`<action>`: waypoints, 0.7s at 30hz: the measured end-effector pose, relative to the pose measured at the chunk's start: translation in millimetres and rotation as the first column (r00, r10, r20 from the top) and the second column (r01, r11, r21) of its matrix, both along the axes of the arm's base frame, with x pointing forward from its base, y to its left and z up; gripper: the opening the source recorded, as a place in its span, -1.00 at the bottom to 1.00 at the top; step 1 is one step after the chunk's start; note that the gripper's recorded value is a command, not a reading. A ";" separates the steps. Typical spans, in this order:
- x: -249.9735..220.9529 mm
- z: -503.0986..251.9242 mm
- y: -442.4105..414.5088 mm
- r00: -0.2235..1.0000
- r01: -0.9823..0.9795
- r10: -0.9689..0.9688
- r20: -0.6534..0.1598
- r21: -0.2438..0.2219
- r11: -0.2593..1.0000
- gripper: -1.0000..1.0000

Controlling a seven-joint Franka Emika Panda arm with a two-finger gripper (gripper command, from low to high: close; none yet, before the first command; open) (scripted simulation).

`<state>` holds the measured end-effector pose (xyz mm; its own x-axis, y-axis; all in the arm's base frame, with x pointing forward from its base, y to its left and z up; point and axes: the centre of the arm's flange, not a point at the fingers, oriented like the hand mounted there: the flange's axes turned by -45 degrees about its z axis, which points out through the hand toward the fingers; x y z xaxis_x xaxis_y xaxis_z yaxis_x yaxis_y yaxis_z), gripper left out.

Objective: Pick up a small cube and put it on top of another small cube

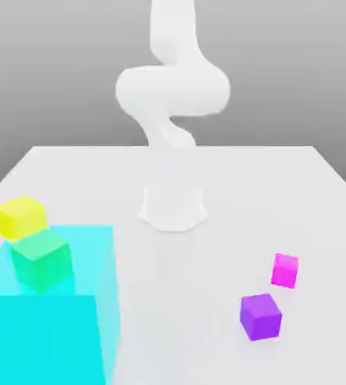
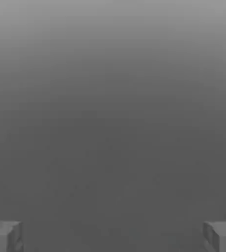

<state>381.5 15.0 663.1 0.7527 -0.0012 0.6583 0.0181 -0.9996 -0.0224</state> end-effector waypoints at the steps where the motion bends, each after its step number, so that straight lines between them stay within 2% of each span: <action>1: 13.3 -21.7 7.2 0.999 -0.012 0.012 -0.036 0.004 1.000 0.00; 6: 56.5 -129.0 45.0 0.978 -0.065 0.067 -0.200 0.017 0.998 0.00; 11: 68.2 -239.0 83.4 0.928 -0.112 0.111 -0.355 0.017 0.994 0.00; 16: 50.7 -346.5 115.6 0.855 -0.157 0.137 -0.501 0.004 0.988 0.00; 21: 6.8 -445.0 139.7 0.761 -0.211 0.150 -0.632 -0.022 0.977 0.00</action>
